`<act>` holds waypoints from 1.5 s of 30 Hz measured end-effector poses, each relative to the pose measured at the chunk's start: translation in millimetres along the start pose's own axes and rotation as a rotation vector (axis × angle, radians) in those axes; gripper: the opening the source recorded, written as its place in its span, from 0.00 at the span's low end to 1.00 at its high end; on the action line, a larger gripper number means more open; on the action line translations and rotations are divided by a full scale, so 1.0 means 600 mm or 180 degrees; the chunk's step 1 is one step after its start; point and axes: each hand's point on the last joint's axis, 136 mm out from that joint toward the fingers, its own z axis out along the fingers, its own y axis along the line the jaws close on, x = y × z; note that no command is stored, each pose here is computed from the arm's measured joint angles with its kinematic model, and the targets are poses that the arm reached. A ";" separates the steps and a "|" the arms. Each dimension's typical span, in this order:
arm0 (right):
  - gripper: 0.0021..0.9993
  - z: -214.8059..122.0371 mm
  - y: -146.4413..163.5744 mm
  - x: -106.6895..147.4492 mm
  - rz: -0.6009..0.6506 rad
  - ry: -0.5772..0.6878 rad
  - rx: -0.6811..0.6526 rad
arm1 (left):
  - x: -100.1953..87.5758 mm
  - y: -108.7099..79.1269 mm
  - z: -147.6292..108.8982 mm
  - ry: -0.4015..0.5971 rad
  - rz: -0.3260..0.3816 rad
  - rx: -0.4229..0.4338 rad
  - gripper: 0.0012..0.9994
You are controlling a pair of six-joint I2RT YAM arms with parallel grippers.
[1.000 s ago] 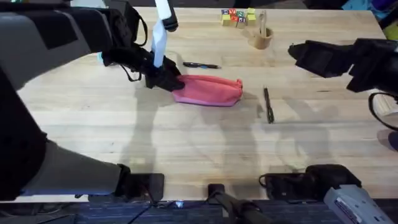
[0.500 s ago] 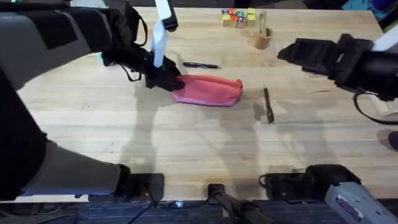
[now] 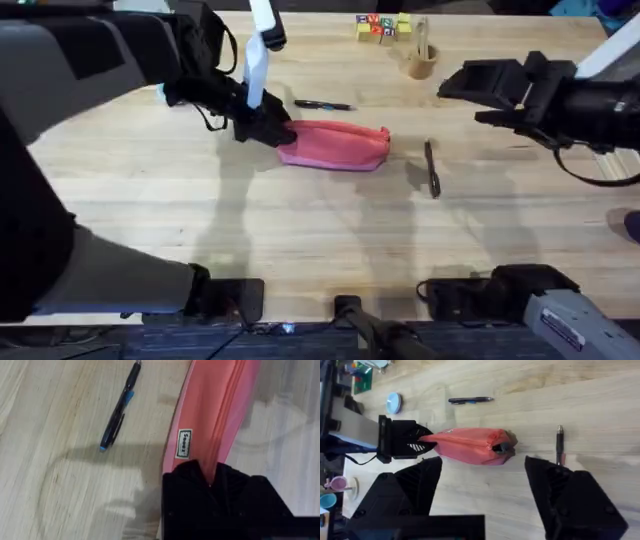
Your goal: Unzip the bag, pick up the pens from the table one at a time and place them inside, then zip the bag closed.
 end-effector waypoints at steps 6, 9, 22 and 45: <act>1.00 0.000 -0.001 0.001 0.0005 0.0009 0.0005 | 0.000 0.000 0.000 0.0000 0.0001 0.0000 0.04; 1.00 0.000 -0.001 0.001 0.0006 0.0010 0.0005 | 0.000 0.000 0.000 0.0000 0.0000 0.0000 0.04; 1.00 0.050 -0.026 0.000 0.0152 0.0272 0.0112 | 0.000 0.000 0.000 0.0000 0.0001 -0.0001 0.04; 1.00 0.170 -0.042 0.015 0.0302 0.0743 0.0149 | 0.000 0.000 0.000 0.0000 0.0001 -0.0001 0.04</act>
